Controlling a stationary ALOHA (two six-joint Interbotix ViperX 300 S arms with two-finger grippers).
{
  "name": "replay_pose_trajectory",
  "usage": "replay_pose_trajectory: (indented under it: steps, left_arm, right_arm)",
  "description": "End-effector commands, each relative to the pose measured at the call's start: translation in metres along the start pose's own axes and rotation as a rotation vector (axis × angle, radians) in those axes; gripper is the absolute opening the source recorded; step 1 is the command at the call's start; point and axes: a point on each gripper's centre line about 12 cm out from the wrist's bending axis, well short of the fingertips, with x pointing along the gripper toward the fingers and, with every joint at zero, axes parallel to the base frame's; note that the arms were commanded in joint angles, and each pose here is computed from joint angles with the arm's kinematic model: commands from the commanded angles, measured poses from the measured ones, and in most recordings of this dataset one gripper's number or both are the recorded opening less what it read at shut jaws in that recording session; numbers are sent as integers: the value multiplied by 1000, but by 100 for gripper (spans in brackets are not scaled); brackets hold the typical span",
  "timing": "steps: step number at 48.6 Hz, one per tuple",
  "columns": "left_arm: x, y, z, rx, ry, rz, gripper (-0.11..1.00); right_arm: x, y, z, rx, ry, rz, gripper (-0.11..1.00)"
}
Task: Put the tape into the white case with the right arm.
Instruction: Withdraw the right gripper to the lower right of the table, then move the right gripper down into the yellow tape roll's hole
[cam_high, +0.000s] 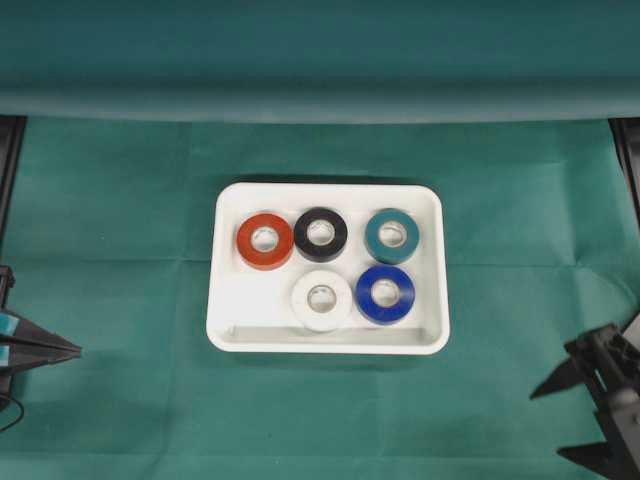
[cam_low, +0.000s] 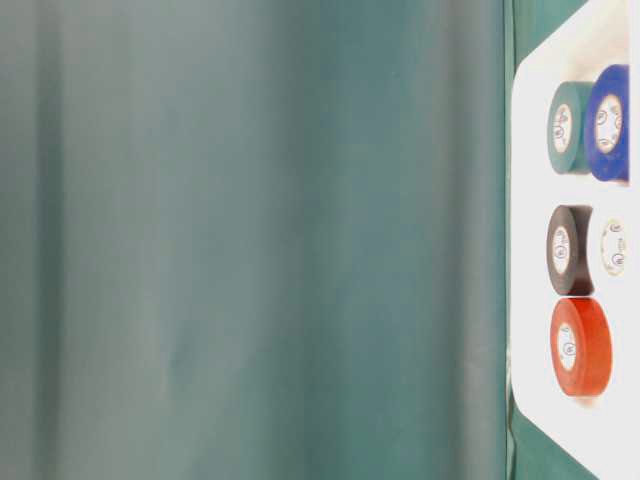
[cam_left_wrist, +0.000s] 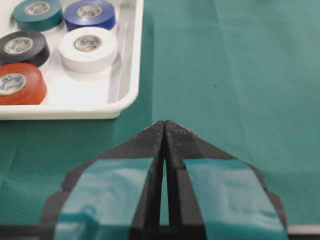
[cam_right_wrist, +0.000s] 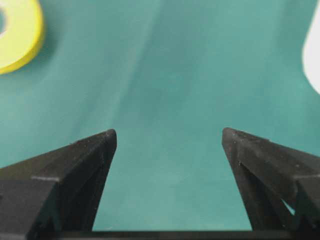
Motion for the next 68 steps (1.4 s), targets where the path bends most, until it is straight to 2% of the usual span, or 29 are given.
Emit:
replay_pose_trajectory:
  steps: [1,15,27,41,51,68]
  left_arm:
    - [0,1,5,-1,-14,3,0]
    - [0,1,5,1,-14,4,0]
    - [0,1,5,-1,-14,3,0]
    - [0,0,5,0,-14,2,0]
    - [0,1,5,-1,-14,3,0]
    - [0,1,5,-1,-14,3,0]
  right_arm:
    - [-1,9,1,-29,5,28,88]
    - [2,13,4,-27,-1,45,88]
    - [17,23,32,-40,-46,78,88]
    - [51,62,61,-123,-44,161,88]
    - [72,79,75,-149,-13,177,88]
    - [85,82,72,-155,25,172,88]
